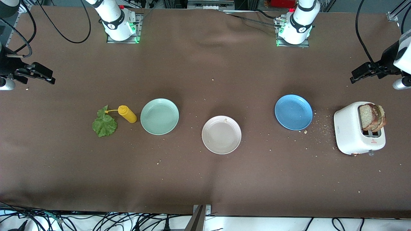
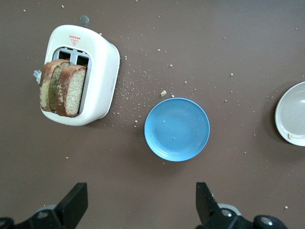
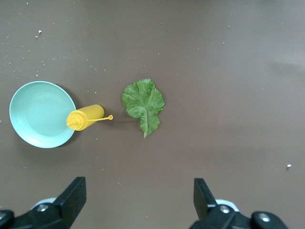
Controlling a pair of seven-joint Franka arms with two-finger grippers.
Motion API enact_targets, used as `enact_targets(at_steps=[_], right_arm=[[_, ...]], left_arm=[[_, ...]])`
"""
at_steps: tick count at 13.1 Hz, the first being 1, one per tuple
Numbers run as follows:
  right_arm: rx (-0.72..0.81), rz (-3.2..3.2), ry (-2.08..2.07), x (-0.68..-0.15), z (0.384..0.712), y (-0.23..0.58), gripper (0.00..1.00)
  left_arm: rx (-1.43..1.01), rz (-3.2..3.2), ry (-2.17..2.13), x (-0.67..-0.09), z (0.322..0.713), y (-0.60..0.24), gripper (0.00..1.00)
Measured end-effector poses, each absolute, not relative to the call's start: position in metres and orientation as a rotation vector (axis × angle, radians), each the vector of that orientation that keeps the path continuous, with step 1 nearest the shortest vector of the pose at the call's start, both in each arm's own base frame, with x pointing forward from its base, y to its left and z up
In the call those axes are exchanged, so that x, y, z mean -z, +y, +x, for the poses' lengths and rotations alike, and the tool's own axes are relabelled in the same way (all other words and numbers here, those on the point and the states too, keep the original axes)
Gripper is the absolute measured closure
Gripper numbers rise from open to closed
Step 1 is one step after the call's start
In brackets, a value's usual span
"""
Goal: Make sandwich in beige plate with both arms
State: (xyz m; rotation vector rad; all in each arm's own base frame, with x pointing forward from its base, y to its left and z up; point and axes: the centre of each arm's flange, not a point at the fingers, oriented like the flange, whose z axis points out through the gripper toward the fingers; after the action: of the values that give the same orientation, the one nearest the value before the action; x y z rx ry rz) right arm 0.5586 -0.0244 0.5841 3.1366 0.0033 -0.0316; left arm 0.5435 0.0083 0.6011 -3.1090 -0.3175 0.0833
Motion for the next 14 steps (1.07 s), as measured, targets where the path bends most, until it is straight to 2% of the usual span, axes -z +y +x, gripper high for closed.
enact_targets(at_steps=[14], right_arm=[[0.036, 3.137, -0.024, -0.583, 0.558, -0.034, 0.0]], left_arm=[[-0.085, -3.109, -0.315, -0.601, 0.544, 0.008, 0.0]])
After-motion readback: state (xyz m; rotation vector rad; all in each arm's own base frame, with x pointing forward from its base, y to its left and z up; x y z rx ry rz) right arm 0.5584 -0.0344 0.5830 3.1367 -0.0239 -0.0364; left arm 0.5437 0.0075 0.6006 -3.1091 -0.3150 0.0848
